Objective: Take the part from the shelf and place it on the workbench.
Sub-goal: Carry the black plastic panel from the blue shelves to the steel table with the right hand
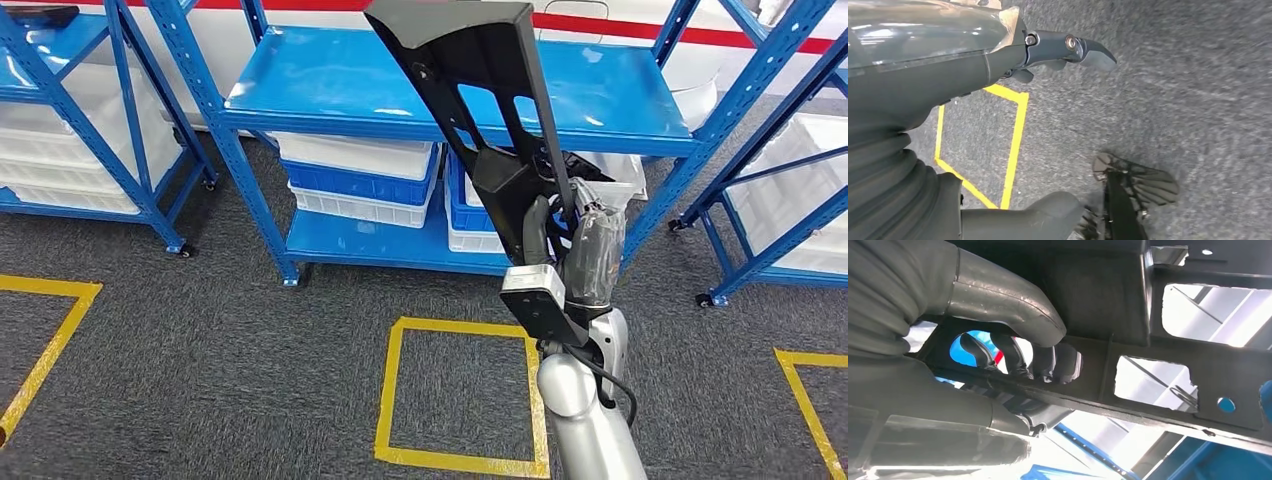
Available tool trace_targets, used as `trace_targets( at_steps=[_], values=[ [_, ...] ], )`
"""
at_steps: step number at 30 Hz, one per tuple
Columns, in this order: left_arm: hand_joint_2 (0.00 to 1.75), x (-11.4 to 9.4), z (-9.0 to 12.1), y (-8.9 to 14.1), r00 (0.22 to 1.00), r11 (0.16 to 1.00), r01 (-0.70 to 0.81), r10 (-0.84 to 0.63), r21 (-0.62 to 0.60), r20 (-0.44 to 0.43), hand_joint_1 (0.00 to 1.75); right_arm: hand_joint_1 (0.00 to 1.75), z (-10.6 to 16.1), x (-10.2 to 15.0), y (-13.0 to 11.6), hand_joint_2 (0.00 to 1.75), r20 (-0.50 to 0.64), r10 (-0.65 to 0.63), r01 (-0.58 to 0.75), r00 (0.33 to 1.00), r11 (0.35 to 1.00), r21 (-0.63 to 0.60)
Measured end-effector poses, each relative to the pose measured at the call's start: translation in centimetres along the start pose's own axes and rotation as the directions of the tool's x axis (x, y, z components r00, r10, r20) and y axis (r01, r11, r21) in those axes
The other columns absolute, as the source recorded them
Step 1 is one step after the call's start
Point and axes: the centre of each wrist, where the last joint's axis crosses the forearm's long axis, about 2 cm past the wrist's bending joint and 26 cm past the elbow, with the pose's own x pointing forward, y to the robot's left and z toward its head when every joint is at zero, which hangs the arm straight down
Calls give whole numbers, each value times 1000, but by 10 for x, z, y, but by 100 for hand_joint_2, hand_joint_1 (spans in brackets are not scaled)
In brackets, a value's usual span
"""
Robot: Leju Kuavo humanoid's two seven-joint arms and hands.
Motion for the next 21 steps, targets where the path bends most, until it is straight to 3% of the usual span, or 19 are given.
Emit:
trace_targets(
  at_steps=[21],
  values=[
    [175,1,-1,3,998,1000,9,-9,6,62,0,175,0,-16,-9,175,-10,-24,24,1000,1000,-9]
  ],
)
